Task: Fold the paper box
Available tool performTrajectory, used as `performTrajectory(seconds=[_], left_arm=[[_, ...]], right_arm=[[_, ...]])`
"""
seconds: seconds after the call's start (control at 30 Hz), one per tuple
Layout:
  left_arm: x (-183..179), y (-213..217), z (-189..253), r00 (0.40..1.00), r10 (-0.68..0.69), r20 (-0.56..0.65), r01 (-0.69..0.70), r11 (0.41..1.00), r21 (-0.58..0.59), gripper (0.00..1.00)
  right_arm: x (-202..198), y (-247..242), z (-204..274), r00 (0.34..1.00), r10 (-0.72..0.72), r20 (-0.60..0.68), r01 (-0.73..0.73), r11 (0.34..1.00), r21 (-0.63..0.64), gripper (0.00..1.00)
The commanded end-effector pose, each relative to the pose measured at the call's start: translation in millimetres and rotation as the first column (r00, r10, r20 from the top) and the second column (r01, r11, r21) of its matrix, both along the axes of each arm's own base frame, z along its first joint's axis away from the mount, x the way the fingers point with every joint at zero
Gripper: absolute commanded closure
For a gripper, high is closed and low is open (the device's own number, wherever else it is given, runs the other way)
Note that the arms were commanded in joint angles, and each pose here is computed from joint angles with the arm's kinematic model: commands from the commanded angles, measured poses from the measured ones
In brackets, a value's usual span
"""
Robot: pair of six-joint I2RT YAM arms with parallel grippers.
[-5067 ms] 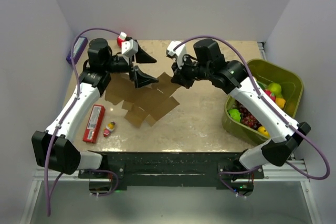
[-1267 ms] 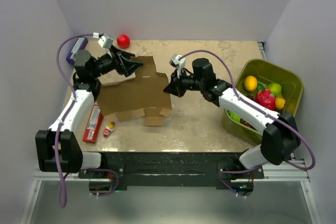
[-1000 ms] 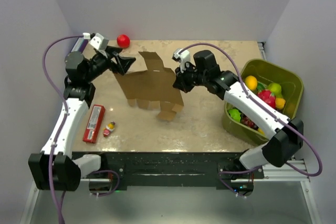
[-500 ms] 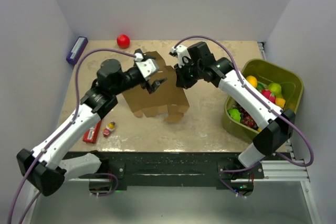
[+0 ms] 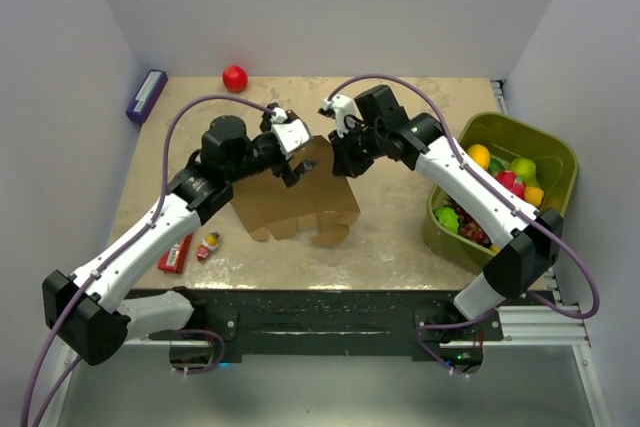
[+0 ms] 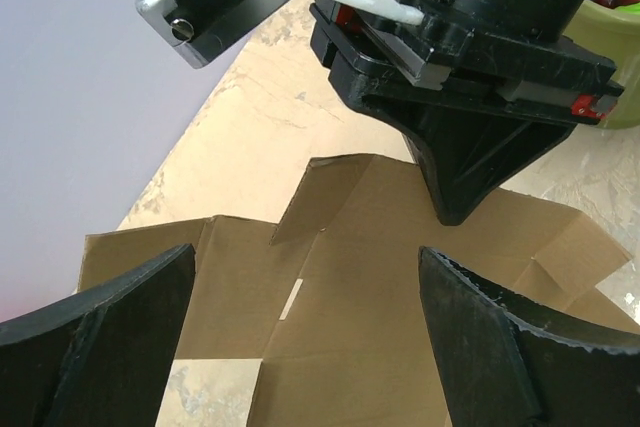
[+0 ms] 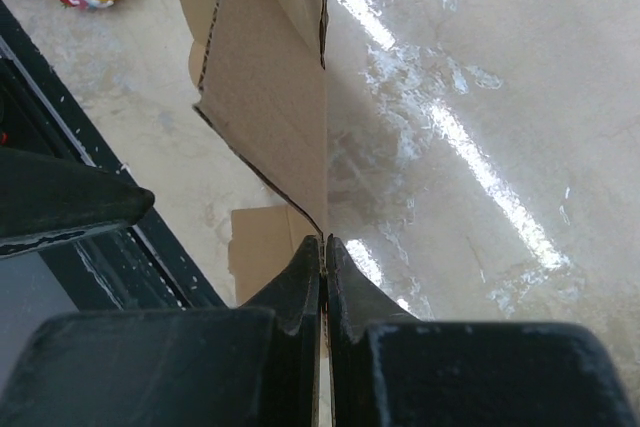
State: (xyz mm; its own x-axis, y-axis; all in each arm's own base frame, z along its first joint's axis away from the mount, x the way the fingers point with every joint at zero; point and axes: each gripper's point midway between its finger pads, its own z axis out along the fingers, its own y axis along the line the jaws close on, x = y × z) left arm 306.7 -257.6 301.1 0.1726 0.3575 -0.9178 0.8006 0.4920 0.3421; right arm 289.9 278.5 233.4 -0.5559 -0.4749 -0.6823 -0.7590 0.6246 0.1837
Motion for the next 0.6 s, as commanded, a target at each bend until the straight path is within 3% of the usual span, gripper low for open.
performTrajectory(seconds=[0.0,0.57], left_arm=[[-0.1,-3.8,15.8,0.998,-0.015,0.06,0.017,0.999,-0.033,0.03],[-8.1,-21.4,-2.5,0.994,-0.109,-0.028,0.107,0.992,-0.062,0.19]], right_arm=[[-12.9,6.5,16.5,0.998,0.065,0.025,-0.066,0.997,0.037,1.0],[-16.9,14.1,7.6,0.995,0.099,0.009,-0.099,0.995,0.018,1.0]])
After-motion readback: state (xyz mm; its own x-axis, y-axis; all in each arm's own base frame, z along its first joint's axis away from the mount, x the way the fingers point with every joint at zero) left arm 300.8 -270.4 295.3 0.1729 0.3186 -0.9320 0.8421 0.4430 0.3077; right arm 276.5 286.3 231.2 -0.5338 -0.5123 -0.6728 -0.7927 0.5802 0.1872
